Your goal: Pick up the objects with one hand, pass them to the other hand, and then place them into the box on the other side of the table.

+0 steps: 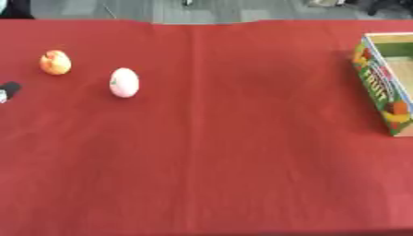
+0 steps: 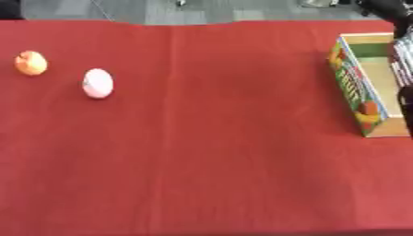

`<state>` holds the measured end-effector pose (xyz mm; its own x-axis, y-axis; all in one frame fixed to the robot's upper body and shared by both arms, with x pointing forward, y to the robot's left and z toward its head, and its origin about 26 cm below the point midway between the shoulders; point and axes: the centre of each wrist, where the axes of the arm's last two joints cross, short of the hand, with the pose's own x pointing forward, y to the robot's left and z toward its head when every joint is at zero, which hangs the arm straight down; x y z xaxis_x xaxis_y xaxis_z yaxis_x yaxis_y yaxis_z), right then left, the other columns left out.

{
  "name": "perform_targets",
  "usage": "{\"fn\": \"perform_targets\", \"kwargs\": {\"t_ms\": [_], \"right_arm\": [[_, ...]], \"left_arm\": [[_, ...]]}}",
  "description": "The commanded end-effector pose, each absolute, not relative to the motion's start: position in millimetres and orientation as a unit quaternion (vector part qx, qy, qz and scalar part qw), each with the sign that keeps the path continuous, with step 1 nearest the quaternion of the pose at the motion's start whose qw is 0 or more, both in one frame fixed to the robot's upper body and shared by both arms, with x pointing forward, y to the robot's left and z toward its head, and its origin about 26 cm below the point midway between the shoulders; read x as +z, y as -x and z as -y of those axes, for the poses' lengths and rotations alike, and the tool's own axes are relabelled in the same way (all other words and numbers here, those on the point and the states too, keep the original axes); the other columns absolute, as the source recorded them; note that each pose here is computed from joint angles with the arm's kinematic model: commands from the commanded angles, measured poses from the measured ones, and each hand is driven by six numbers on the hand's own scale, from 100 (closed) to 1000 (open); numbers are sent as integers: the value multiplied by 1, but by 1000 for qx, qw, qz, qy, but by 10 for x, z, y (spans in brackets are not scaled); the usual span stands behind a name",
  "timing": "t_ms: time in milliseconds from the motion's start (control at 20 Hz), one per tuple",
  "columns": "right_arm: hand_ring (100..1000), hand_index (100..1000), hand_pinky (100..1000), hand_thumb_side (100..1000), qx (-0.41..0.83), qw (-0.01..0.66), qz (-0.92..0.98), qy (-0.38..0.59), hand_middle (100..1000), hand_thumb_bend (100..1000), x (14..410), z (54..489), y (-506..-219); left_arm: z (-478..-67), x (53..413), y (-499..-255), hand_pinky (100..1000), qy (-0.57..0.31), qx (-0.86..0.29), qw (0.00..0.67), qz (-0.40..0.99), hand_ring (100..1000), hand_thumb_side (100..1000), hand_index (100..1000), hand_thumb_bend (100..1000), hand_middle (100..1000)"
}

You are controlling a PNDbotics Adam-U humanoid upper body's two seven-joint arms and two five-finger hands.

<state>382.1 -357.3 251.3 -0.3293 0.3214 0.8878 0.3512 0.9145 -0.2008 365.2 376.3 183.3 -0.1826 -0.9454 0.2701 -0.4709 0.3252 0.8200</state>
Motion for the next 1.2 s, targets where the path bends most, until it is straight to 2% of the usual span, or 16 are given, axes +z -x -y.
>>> {"fn": "perform_targets", "kwargs": {"t_ms": [50,300,500,750,950,1000,1150,1200], "right_arm": [[803,780,780,258,-13,526,826,203,722,534,2594,3583,-3827],[799,777,779,261,-12,527,825,206,717,537,2577,3572,-3810],[795,775,778,259,-6,521,828,208,713,541,2603,3551,-3774],[792,773,778,260,1,513,834,205,709,542,2638,3497,-3735],[788,771,777,265,5,510,837,201,704,535,2665,3446,-3730],[787,771,777,269,6,510,837,200,703,532,2667,3436,-3732],[785,770,777,277,10,510,837,198,702,524,2680,3406,-3738],[785,770,777,281,12,509,837,198,701,521,2687,3397,-3740]], "left_arm": [[-3954,2008,-3711,791,-502,-335,404,687,788,339,859,761,740],[-4160,2113,-3862,805,-504,-380,423,650,799,294,858,743,749],[-4284,2228,-3986,807,-513,-402,434,622,796,309,839,702,745],[-4401,2341,-4124,808,-525,-423,454,583,795,337,840,696,746],[-4428,2420,-4261,801,-519,-419,484,567,798,334,846,637,750],[-4430,2429,-4297,801,-512,-415,494,567,801,286,847,584,752],[-4431,2430,-4394,804,-480,-403,527,574,807,235,845,521,754],[-4436,2434,-4419,806,-468,-400,536,577,810,176,826,478,755]]}}
